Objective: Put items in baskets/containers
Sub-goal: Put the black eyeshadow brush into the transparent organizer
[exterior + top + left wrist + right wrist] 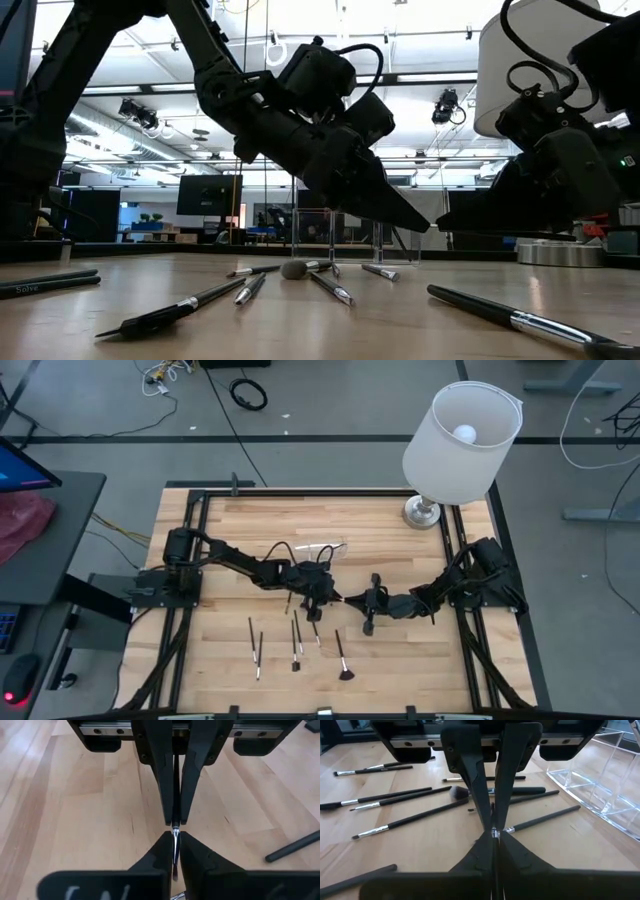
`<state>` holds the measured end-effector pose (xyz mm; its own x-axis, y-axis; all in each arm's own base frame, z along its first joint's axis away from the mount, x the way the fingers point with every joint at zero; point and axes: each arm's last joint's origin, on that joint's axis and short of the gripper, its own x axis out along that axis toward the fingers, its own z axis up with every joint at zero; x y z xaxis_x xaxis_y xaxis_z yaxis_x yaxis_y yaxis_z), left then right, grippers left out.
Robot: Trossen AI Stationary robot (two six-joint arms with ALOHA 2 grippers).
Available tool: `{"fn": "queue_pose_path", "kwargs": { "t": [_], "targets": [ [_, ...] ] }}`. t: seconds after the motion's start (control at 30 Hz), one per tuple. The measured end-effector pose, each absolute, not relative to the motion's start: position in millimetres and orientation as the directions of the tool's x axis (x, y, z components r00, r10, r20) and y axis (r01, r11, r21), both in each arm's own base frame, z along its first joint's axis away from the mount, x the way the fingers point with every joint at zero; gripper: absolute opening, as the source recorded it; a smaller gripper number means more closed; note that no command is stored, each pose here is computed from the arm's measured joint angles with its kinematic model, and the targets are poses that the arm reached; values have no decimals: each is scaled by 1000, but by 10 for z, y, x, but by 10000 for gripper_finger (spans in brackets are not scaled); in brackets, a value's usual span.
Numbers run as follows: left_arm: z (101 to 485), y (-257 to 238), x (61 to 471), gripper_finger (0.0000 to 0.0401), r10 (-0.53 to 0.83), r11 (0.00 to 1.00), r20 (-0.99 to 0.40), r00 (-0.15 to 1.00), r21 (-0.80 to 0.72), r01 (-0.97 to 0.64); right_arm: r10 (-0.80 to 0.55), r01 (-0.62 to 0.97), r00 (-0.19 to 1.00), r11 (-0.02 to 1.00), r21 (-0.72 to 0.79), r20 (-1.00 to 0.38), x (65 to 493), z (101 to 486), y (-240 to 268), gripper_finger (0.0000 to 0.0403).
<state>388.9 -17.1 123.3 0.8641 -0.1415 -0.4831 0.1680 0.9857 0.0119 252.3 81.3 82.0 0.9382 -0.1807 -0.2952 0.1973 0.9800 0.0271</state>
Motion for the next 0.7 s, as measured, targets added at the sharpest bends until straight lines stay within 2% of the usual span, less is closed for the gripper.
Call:
{"fn": "queue_pose_path", "kwargs": {
  "t": [0.13, 0.3, 0.53, 0.7],
  "targets": [
    [1232, -173, 3888, 10, -144, 985, -484, 863, 11, 171, -180, 196, 938, 980, 24, -296, 2522, 819, 814, 13],
    [1231, -174, 3888, 13, -144, 985, -484, 863, 11, 170, -181, 197, 938, 980, 23, -296, 2522, 819, 813, 22],
    [1254, -167, 3867, 9, -132, 987, -506, 852, 10, 159, -188, 209, 940, 977, 46, -286, 2525, 828, 812, 62],
    [1411, -140, 3747, 14, -50, 988, -590, 806, 89, 126, -184, 198, 950, 980, 28, -253, 2535, 876, 816, 91]
  ]
}}
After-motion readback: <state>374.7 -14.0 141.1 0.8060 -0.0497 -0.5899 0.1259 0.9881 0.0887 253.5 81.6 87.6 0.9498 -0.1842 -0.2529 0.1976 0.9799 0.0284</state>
